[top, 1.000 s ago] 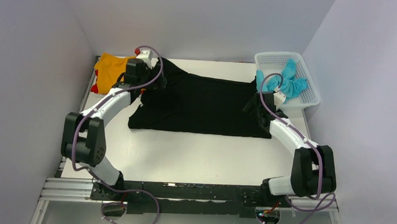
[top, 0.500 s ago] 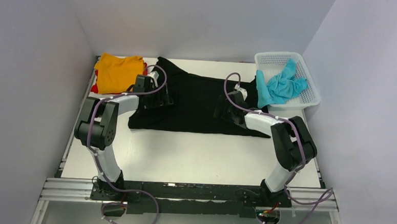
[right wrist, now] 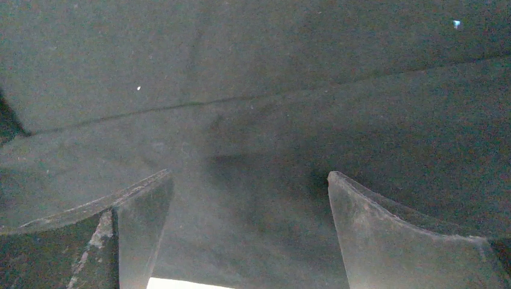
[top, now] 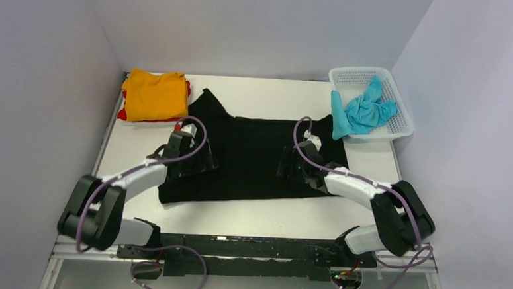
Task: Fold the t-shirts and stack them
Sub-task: Fold the other side of the tshirt into a rectangle
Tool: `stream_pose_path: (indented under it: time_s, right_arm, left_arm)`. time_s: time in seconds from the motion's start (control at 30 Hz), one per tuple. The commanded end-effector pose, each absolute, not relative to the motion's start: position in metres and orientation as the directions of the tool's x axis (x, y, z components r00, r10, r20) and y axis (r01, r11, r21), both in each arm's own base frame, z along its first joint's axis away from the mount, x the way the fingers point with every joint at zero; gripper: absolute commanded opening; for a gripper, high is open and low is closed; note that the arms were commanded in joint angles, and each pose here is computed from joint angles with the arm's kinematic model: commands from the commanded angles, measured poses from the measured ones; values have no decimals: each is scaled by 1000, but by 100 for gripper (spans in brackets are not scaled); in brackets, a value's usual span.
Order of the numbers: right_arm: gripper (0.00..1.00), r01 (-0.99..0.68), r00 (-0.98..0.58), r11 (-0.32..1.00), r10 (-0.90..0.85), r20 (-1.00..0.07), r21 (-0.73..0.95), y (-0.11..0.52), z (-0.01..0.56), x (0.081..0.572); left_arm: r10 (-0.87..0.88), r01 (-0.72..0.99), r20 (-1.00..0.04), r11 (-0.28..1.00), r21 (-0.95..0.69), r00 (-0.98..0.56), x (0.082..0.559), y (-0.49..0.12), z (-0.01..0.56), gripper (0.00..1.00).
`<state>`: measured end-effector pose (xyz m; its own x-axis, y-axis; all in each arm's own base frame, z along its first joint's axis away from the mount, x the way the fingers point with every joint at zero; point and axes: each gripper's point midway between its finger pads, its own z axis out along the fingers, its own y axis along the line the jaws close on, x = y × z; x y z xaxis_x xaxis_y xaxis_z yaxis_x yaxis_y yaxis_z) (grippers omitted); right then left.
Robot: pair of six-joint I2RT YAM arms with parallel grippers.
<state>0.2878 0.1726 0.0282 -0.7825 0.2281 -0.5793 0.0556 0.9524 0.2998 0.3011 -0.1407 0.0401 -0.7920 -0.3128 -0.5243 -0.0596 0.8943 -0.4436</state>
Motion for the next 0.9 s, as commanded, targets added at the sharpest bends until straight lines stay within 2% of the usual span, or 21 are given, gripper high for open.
stream_pose_path:
  time_s: [0.0,0.2,0.37,0.5,0.67,0.8,0.87]
  right_arm:
    - [100,106,-886,951,223,-407,291,171,7,210]
    - [100,113,-908,927,243,-342,358,177,6,169]
    - [100,106,-885,937,241,-399,331,169,18,175]
    - [100,107,-830,956,237,-505,273,158,37,198]
    - [100,154,-707,957,280,-650,245,148,82,238]
    - [100,209,-578,939,343,-740,271,135,119,267]
    - [100,221,-540,933,361,-761,285,128,132,279]
  left_arm:
    - [-344,-193,-453,918,-346,-822,241,-120,22,99]
    - [-431,-318,-406,894,-316,-806,185,-95,5,100]
    - [-484,-346,-461,869,-354,-744,175,-83,13,100]
    - [-499,-325,-542,862,-388,-676,193,-80,32,99]
    - [-486,-268,-649,871,-411,-585,237,-85,89,99]
    - [-433,-237,-724,901,-364,-537,276,-83,136,99]
    - [-425,-251,-728,905,-343,-538,299,-79,146,99]
